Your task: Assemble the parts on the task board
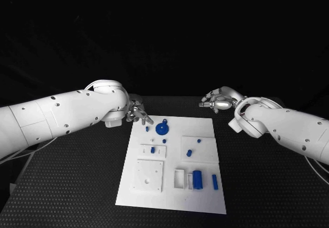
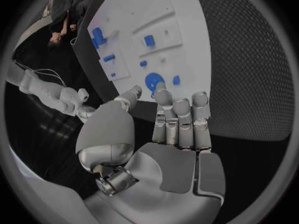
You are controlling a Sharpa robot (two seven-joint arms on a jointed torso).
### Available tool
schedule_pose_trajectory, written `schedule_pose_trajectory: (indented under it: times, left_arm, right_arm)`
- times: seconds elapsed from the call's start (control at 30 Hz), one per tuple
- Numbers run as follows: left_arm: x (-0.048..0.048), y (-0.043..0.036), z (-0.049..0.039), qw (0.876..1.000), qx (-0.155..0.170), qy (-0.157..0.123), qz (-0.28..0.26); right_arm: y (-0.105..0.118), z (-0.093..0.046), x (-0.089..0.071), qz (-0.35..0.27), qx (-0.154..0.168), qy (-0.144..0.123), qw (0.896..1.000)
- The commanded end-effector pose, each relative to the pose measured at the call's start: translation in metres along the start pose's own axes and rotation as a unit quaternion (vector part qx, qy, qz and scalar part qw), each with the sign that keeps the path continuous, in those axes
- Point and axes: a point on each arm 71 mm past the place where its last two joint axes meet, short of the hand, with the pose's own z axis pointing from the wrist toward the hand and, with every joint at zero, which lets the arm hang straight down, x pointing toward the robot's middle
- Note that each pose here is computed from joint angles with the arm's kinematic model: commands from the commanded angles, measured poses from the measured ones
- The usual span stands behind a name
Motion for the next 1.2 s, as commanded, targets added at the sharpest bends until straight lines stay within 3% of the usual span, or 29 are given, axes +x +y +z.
schedule_pose_trajectory:
  times: [0.03, 0.17, 0.3, 0.4, 0.67, 0.83, 1.03, 1.2]
  left_arm:
    - [-0.0093, 0.0059, 0.0072, 0.999, 0.002, -0.027, -0.017]
    - [-0.0164, 0.0100, 0.0151, 0.999, -0.002, -0.035, -0.014]
    - [-0.0238, 0.0107, 0.0213, 0.998, -0.017, -0.058, 0.025]
    - [-0.0250, 0.0110, 0.0271, 0.998, -0.028, -0.049, 0.036]
    - [-0.0081, 0.0206, 0.0469, 0.999, -0.047, 0.000, 0.009]
    - [-0.0006, 0.0252, 0.0541, 0.999, -0.048, 0.016, 0.002]
    - [0.0114, 0.0204, 0.0603, 0.998, -0.039, 0.040, -0.017]
    - [0.0144, 0.0176, 0.0619, 0.998, -0.038, 0.045, -0.019]
  right_arm:
    - [0.001, 0.000, 0.001, 0.002, -0.006, 0.006, 1.000]
    - [0.003, 0.001, 0.003, 0.004, -0.008, 0.009, 1.000]
    - [0.005, 0.002, 0.005, 0.005, -0.010, 0.011, 1.000]
    - [0.006, 0.002, 0.005, 0.005, -0.010, 0.011, 1.000]
    - [0.007, 0.003, 0.007, 0.005, -0.012, 0.012, 1.000]
    - [0.007, 0.003, 0.007, 0.004, -0.013, 0.013, 1.000]
    - [0.008, 0.003, 0.008, 0.004, -0.013, 0.014, 1.000]
    - [0.009, 0.004, 0.008, 0.004, -0.013, 0.015, 1.000]
